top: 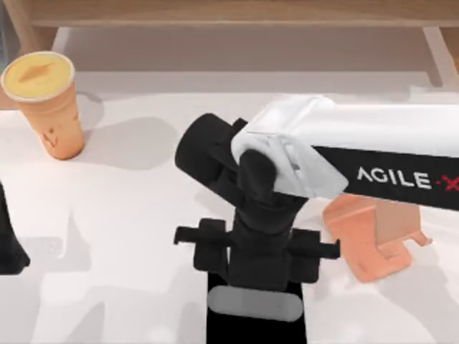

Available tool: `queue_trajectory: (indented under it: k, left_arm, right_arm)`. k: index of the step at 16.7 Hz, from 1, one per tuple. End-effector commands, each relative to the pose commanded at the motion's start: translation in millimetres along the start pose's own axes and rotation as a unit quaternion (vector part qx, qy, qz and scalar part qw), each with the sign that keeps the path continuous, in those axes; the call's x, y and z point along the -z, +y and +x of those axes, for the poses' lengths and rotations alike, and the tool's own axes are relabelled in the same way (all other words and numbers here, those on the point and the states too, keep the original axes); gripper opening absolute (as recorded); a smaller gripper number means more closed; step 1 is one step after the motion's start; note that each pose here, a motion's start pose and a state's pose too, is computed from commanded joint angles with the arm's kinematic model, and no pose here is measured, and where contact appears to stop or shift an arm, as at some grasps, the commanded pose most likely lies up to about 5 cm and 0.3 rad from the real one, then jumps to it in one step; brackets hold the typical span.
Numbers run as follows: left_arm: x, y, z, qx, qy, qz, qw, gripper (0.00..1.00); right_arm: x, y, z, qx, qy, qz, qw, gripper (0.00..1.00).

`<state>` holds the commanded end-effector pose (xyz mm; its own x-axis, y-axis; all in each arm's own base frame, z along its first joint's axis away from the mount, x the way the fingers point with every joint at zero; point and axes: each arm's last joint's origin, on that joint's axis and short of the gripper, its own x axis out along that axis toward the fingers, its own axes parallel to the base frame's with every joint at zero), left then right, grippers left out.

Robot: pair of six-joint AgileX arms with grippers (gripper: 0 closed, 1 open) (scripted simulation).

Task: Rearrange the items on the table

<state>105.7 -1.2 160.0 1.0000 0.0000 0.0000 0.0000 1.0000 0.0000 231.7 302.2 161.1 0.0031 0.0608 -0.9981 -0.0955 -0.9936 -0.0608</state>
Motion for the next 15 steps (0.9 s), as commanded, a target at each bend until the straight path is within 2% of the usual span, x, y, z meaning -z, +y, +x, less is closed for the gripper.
queue_trajectory:
  k: [3, 15]
  left_arm:
    - [0.0, 0.0, 0.0, 0.0, 0.0, 0.0, 1.0, 1.0]
    - [0.0, 0.0, 0.0, 0.0, 0.0, 0.0, 1.0, 1.0]
  right_arm:
    - [-15.5, -2.6, 16.5, -0.034, -0.01, -0.031, 0.999, 0.0]
    - [-15.5, -1.9, 26.6, -0.034, -0.01, -0.031, 0.999, 0.0]
